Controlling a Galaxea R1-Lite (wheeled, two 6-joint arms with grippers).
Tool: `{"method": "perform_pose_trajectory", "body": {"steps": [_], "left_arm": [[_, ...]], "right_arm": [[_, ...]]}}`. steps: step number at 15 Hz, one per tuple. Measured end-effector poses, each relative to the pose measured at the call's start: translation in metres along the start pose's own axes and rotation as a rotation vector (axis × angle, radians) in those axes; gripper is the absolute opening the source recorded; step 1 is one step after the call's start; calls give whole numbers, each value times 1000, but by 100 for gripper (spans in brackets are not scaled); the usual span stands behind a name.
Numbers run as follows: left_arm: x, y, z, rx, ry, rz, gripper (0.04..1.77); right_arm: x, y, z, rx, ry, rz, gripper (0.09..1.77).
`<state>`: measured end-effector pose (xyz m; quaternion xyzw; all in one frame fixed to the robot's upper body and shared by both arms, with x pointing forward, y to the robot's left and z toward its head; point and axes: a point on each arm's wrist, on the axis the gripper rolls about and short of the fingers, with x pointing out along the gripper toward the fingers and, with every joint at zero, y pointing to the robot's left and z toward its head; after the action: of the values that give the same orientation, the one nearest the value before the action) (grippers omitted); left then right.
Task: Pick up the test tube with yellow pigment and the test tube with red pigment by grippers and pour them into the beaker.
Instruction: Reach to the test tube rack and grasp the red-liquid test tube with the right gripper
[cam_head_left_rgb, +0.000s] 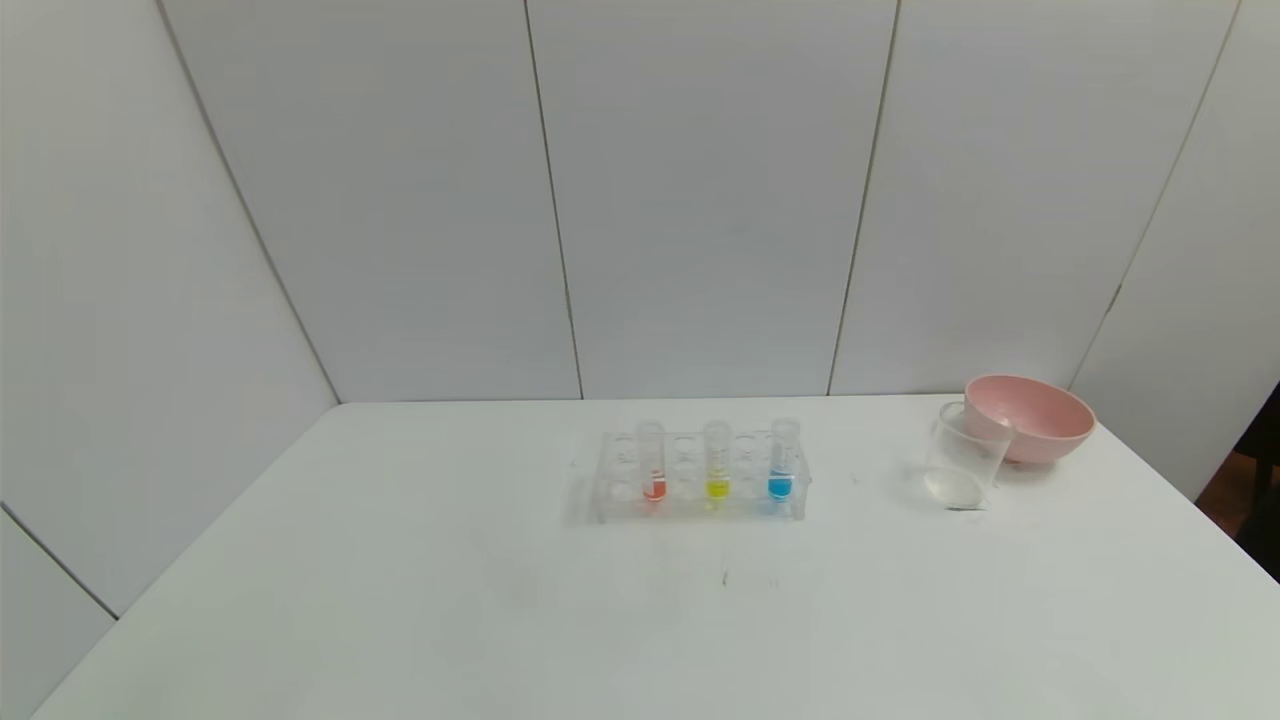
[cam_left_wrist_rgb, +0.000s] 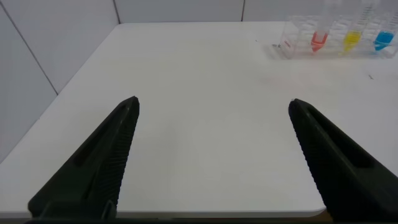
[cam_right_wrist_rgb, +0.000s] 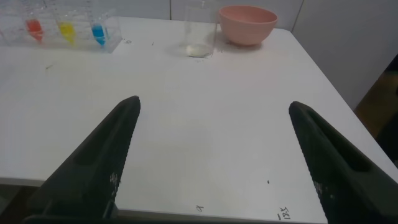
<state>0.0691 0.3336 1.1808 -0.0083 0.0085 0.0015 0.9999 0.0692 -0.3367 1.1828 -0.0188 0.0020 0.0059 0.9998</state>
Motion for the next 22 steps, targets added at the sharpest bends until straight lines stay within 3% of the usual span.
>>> {"method": "perform_pose_trajectory", "body": {"steps": [16, 19, 22], "left_arm": [[0, 0, 0, 0, 0, 0, 172], [0, 0, 0, 0, 0, 0, 172], [0, 0, 0, 0, 0, 0, 172]], "right_arm": [[0, 0, 2, 23, -5, -4, 171], [-2, -1, 19, 25, -28, 4, 171], [3, -2, 51, 26, -17, 14, 171]]}}
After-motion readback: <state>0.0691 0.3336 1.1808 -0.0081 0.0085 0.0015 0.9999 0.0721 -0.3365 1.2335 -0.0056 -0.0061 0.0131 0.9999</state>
